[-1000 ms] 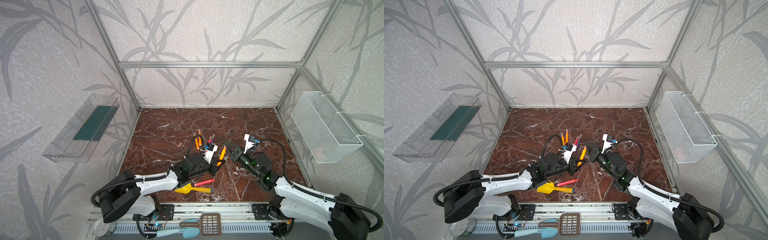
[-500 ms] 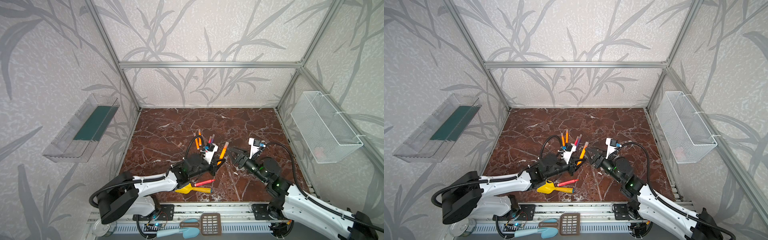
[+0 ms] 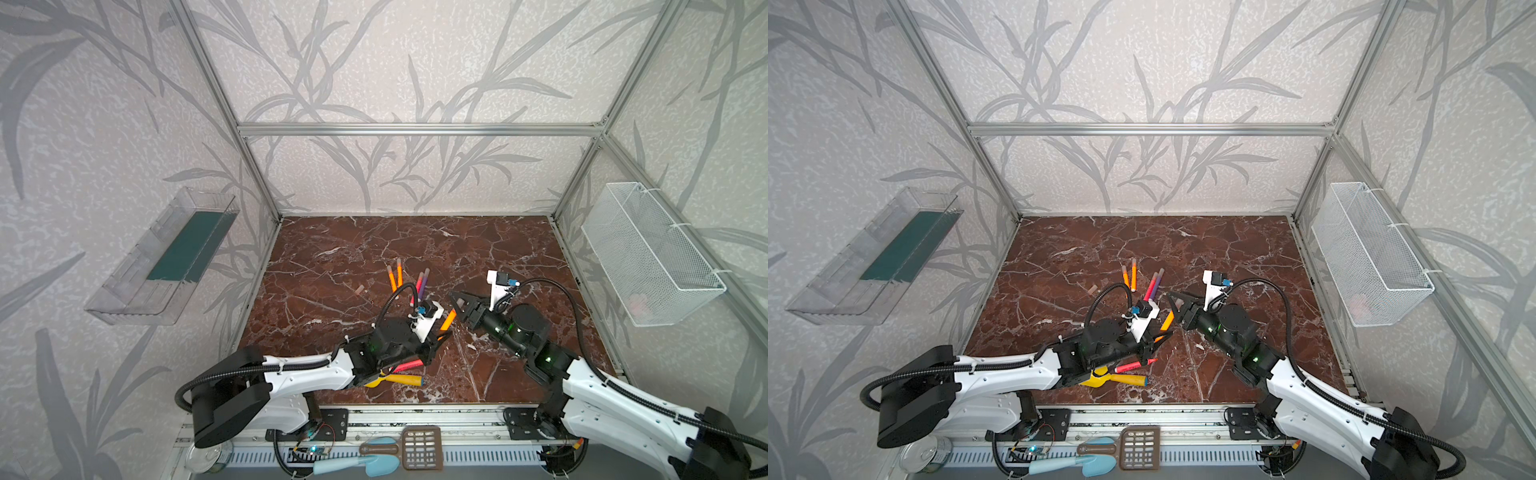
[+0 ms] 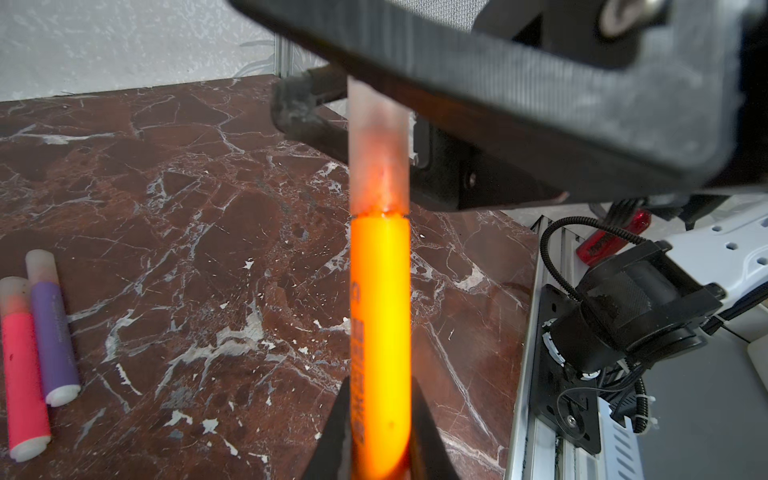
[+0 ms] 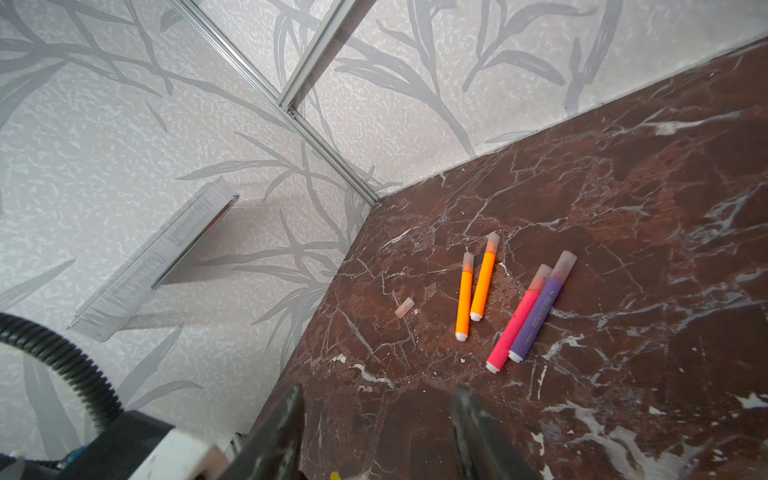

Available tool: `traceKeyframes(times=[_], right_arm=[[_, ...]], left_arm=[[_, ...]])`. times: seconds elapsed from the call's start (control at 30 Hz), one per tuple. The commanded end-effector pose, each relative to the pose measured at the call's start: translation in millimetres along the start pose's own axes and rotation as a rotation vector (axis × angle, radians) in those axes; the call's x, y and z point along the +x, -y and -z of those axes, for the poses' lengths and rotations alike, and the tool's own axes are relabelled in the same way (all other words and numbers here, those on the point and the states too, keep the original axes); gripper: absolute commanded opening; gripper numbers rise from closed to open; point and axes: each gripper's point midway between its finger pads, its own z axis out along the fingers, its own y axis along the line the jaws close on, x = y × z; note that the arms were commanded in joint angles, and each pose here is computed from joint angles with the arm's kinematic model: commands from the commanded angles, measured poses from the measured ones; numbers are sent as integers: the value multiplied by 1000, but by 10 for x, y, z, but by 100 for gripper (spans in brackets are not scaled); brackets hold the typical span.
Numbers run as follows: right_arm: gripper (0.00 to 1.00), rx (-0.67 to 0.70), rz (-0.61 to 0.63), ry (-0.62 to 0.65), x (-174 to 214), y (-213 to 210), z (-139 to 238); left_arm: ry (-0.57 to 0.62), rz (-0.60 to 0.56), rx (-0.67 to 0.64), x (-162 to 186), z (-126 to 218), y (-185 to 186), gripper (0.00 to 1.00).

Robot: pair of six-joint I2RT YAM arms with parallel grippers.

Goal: Insert the pens into the pen caps
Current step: 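Open the right gripper off the cap and draw it back from the marker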

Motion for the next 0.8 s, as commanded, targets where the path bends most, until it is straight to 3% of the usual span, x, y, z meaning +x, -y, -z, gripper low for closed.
traceKeyframes(times=[0.0, 0.17, 0.3, 0.47, 0.63, 0.77], right_arm=[[50, -52, 1, 20, -138, -178, -17], [41, -59, -4, 12, -124, -191, -20], [26, -46, -10, -2, -84, -154, -40], [22, -45, -20, -39, 8, -127, -108], [0, -53, -25, -87, 117, -117, -186], [0, -84, 2, -162, 251, -164, -197]], left_arm=[[2, -29, -32, 36, 34, -56, 0], [4, -28, -48, 78, 40, -94, 0], [12, -27, -52, 55, 44, -98, 0], [29, -28, -58, -17, 61, -95, 0], [49, -30, -75, -117, 81, -111, 0], [68, -22, -76, -277, 112, -152, 0]])
